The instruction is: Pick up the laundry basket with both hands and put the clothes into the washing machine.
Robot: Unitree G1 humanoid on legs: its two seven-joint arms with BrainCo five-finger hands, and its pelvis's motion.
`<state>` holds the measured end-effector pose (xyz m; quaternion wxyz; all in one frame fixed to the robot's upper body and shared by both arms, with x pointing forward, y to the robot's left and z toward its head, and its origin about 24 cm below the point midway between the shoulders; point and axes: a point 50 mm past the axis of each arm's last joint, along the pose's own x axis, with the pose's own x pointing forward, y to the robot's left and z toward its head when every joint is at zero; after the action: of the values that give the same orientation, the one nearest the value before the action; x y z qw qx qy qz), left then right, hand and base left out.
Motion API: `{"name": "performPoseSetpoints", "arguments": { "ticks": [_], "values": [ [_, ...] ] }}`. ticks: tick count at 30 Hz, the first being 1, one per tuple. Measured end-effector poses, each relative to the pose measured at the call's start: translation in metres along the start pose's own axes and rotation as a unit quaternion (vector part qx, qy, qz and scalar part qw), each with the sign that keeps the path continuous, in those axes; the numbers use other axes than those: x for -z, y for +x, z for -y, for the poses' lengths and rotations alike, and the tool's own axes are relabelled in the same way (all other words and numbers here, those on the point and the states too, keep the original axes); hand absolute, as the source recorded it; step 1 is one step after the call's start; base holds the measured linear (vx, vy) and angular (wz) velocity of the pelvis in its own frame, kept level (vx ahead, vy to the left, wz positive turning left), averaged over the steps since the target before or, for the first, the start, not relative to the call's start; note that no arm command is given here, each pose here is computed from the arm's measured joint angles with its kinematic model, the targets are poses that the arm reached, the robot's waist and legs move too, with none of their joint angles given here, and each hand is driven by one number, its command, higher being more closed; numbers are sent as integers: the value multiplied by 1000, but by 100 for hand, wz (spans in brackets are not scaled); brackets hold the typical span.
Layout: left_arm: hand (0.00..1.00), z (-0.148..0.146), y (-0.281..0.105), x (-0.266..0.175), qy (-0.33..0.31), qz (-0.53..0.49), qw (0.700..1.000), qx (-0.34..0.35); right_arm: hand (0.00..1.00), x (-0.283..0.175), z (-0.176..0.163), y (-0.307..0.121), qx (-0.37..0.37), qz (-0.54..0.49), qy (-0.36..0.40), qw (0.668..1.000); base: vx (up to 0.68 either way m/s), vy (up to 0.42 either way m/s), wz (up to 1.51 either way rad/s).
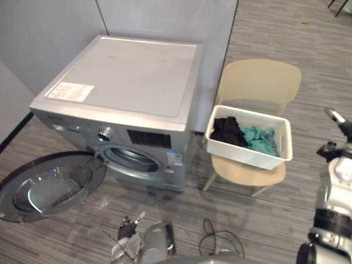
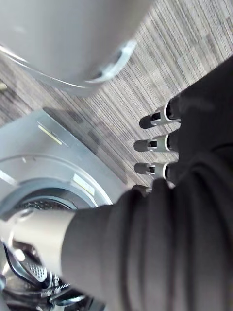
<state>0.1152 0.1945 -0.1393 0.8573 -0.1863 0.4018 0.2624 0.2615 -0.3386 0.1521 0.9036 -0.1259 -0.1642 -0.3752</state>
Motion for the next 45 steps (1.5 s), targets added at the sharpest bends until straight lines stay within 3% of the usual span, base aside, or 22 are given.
{"name": "performPoseSetpoints", "arguments": {
  "ticks": [1, 7, 16, 22, 29, 37, 41, 45],
  "values": [
    [0, -6, 1, -1, 8, 0, 1000, -6, 0, 8, -2, -1, -9, -17, -46, 999, 309, 181, -8],
    [0, -27, -2, 20, 57, -53, 996, -32, 0, 41, -1, -15, -48, -86, -133, 986, 239, 111, -20],
    [0, -40, 1, 10, 83, -41, 995, -33, 0, 63, -28, -31, -163, -126, -157, 966, 135, -132, 3],
    [0, -22, -3, 24, 66, -57, 996, -1, 0, 86, -42, -42, -263, -158, -225, 925, 83, -235, 31],
    [0, -4, 5, 4, 57, -24, 998, 29, 0, 85, -100, -38, -360, -141, -257, 885, -15, -110, 35],
    [0, 20, 14, -44, 6, 58, 996, 62, 0, 38, -140, 7, -363, -96, -246, 894, -84, -6, 23],
    [0, 29, 10, -69, -76, 110, 987, 89, 0, 19, -109, 50, -306, -96, -271, 907, -36, 20, 10],
    [0, 29, 10, -71, -109, 111, 983, 94, 0, 9, -100, 62, -289, -85, -279, 912, 8, 14, -6]
  ]
}}
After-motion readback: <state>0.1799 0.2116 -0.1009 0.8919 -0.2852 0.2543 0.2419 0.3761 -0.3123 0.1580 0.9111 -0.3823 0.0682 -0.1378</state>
